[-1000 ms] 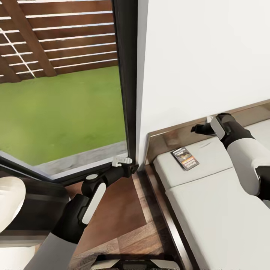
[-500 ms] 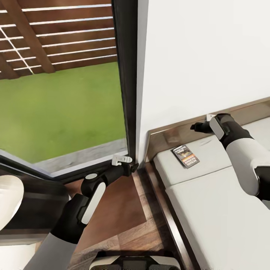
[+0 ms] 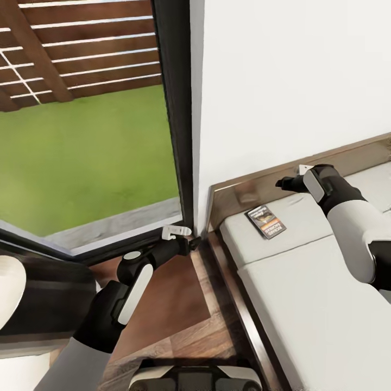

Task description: In the bedroom, move the book from the bed onto either nightstand, and place the two sandals side by side next to the bed.

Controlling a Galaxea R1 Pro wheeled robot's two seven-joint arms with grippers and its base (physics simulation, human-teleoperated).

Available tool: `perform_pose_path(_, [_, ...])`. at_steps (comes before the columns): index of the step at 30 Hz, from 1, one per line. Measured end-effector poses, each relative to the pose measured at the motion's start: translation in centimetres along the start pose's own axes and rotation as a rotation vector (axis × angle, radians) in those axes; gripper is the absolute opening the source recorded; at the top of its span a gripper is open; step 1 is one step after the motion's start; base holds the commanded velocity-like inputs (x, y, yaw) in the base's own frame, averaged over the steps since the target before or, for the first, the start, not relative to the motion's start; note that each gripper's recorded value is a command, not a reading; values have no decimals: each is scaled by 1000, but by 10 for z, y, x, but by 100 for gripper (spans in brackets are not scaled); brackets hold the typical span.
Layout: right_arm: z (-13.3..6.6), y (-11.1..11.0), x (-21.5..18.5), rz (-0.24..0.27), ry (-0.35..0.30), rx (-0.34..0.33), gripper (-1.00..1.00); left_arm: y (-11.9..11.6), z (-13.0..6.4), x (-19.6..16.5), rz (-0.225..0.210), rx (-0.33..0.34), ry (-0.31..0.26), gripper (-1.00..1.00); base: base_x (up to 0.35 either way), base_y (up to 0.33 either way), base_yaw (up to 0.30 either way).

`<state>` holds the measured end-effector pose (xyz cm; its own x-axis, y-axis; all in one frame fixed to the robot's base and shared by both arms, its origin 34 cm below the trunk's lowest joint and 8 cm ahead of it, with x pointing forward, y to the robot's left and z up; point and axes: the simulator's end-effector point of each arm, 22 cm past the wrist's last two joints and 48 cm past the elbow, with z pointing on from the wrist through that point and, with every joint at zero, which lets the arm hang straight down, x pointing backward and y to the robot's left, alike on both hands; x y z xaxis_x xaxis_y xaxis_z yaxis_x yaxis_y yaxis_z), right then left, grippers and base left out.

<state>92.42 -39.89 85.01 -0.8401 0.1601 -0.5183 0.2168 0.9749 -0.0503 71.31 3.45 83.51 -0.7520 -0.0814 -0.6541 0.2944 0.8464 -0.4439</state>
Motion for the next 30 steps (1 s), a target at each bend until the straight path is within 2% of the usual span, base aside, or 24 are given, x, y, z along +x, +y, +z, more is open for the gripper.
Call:
perform_pose_path(19, [13,0,12,-3,21,5,100,4,6,10,-11,0,17,100,0,0,-107])
perform_pose_path(30, [23,1,22,-9,37,7,100,8,10,20,-20,-2,32,100,0,0,57])
